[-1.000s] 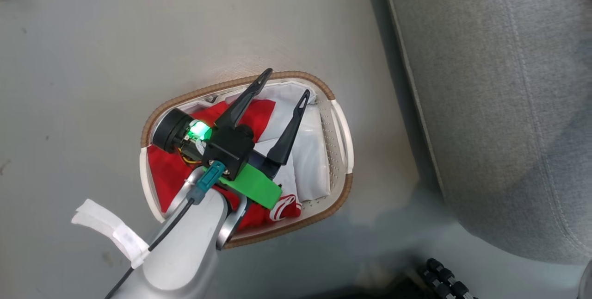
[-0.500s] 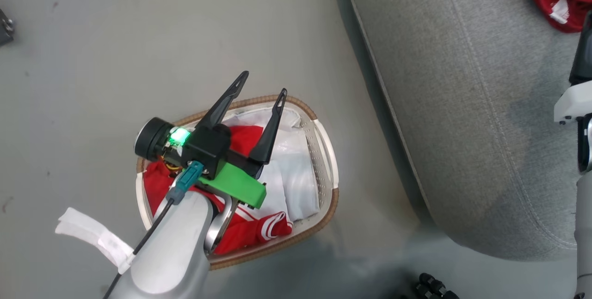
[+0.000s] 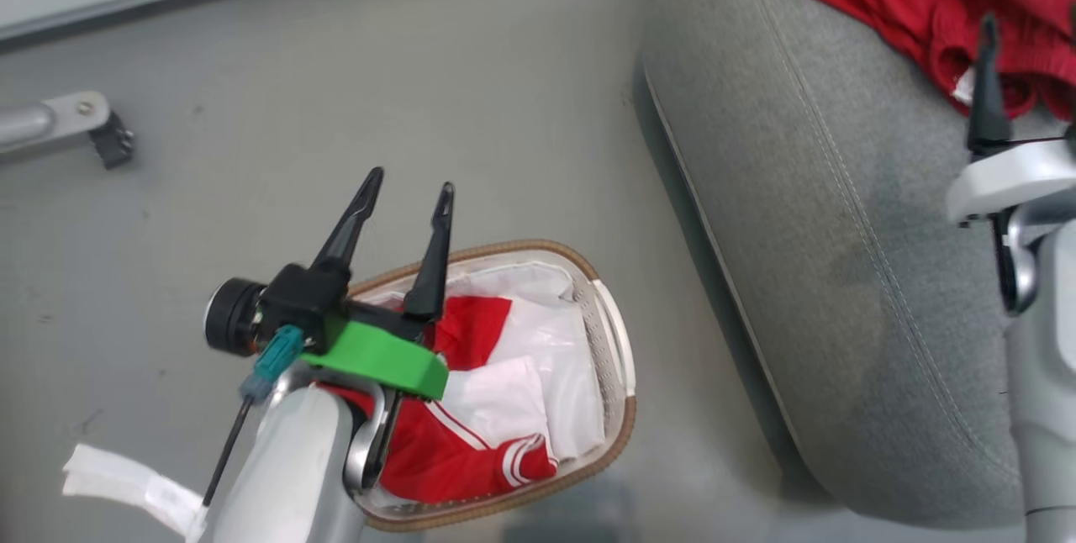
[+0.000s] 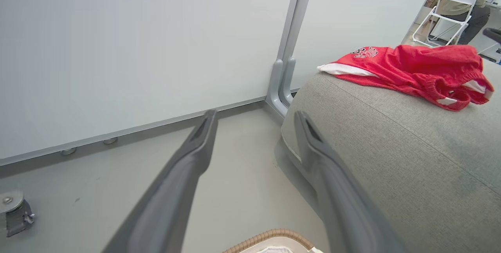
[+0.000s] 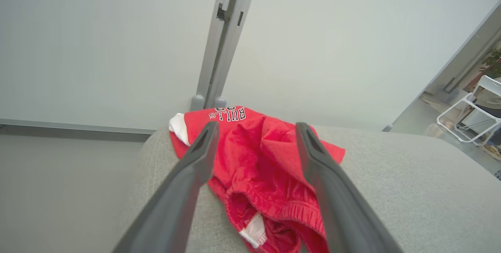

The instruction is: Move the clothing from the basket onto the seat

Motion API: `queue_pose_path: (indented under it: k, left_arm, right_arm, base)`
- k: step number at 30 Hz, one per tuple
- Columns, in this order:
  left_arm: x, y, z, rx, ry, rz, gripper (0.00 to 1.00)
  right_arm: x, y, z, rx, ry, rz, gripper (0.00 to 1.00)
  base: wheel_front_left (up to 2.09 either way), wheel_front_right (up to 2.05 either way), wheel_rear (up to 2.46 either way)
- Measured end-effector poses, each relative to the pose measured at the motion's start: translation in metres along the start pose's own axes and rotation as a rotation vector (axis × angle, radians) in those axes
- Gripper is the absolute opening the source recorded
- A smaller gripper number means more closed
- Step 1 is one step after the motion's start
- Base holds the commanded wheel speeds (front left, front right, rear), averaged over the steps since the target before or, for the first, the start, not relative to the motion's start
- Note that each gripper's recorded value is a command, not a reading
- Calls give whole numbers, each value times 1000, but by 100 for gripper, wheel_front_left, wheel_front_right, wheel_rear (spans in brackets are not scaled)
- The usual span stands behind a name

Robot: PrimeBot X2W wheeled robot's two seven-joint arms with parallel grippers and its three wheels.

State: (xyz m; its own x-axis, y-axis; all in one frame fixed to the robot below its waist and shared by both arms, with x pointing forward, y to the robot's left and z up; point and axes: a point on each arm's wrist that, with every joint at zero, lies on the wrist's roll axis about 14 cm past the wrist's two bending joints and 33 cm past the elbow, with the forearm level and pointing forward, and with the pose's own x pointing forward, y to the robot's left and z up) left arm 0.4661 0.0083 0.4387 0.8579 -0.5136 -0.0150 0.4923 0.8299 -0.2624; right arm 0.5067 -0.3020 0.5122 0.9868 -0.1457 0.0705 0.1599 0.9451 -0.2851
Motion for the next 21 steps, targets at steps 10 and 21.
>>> queue_pose_path:
  k: [10, 21]
  left_arm:
    - [-68, 62, 30, 30, -50, 278, 100]
    - [-141, 93, 48, 31, -95, 478, 100]
  right_arm:
    - [-5, 97, 60, 178, -138, 198, 100]
    - [-54, 155, 62, 289, -109, 341, 100]
  base:
    - [0, 0, 0]
    - [0, 0, 0]
